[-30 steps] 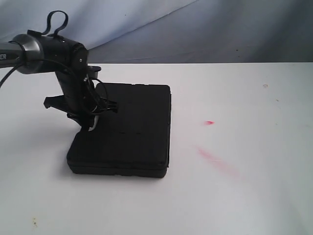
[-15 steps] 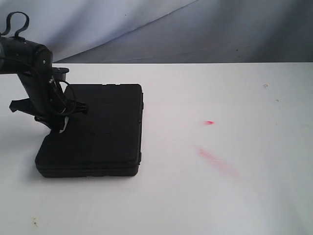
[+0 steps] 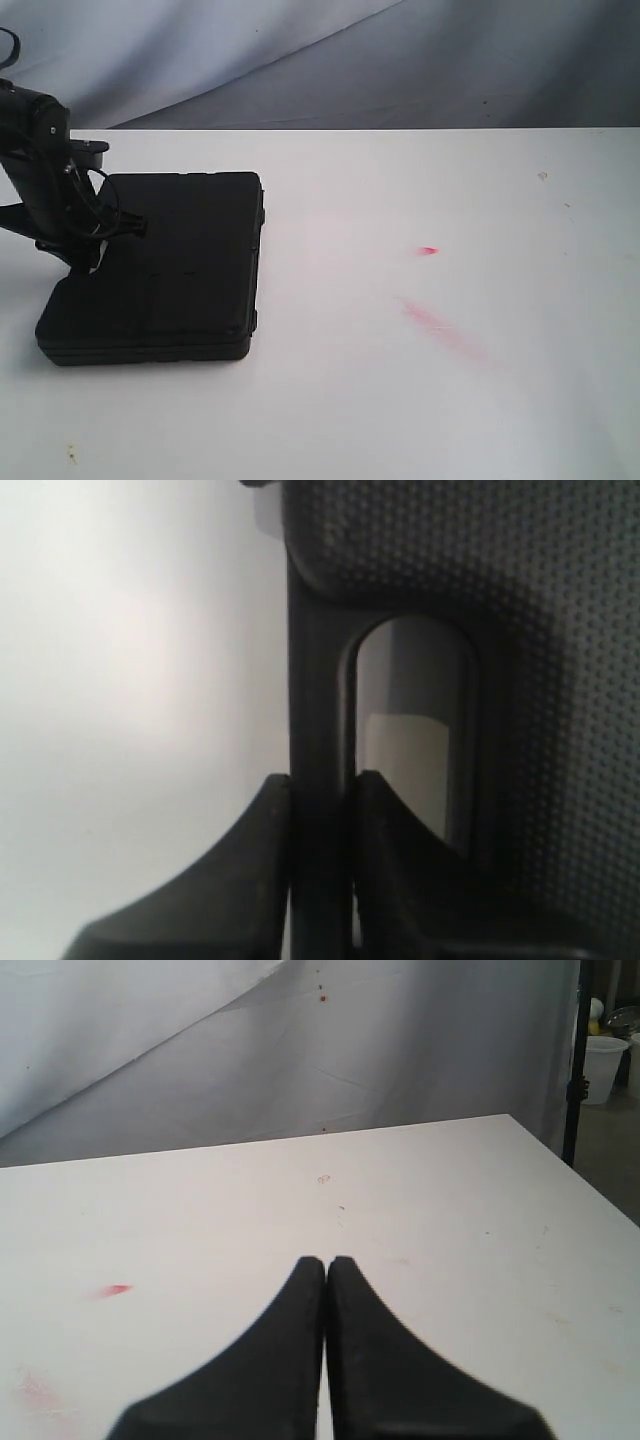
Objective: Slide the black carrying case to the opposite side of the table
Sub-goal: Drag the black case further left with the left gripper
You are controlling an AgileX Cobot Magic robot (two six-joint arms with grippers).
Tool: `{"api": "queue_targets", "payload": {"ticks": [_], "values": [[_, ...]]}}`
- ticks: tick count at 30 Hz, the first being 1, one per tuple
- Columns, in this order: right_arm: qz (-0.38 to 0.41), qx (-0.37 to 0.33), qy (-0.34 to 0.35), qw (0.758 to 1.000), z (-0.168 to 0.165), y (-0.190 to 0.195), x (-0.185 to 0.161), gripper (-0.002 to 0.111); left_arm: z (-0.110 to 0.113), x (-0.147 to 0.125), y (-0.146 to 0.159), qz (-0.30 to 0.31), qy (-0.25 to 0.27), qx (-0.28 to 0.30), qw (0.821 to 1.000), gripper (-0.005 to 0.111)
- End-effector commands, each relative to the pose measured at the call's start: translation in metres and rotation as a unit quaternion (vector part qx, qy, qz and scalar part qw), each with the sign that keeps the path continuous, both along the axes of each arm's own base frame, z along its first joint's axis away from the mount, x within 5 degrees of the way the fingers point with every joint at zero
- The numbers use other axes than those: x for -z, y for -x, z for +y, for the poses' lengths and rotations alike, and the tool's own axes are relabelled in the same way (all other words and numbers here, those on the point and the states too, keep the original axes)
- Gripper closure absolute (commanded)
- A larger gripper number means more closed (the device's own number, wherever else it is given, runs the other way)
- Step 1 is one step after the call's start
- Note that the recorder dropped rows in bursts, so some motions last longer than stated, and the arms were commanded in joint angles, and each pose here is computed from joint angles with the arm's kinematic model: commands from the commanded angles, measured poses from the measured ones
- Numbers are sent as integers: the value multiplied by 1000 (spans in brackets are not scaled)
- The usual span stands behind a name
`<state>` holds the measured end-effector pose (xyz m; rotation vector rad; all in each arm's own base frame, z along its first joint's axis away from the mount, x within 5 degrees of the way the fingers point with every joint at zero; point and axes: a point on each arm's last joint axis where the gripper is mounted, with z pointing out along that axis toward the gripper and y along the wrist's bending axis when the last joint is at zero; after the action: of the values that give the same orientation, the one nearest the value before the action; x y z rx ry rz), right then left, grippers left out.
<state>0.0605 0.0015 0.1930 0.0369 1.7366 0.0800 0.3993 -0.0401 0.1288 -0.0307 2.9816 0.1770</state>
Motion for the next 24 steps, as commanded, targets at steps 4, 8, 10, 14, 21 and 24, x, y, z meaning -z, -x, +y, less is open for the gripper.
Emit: {"api": "queue_targets", "payload": {"ticks": [4,8,10,14,21,24], "values": [[2,-1,-3,1000,0,0,1,108,23,-7,-1,-8,-11,-10,1000,107],[2,-1,-3,1000,0,0,1,108,30,-7,-1,-5,-9,-18,1000,107],[2,-1,-3,1000,0,0,1,108,30,-7,-1,-7,-9,-17,1000,107],[2,-1,-3,1000,0,0,1,108,29,-7,-1,-5,-3,-10,1000,107],[2,-1,-3,1000,0,0,1,108,28,-7,-1,-7,2,-7,1000,107],[2,-1,-3,1000,0,0,1,108,27,-7,-1,-7,7,-10,1000,107]]}}
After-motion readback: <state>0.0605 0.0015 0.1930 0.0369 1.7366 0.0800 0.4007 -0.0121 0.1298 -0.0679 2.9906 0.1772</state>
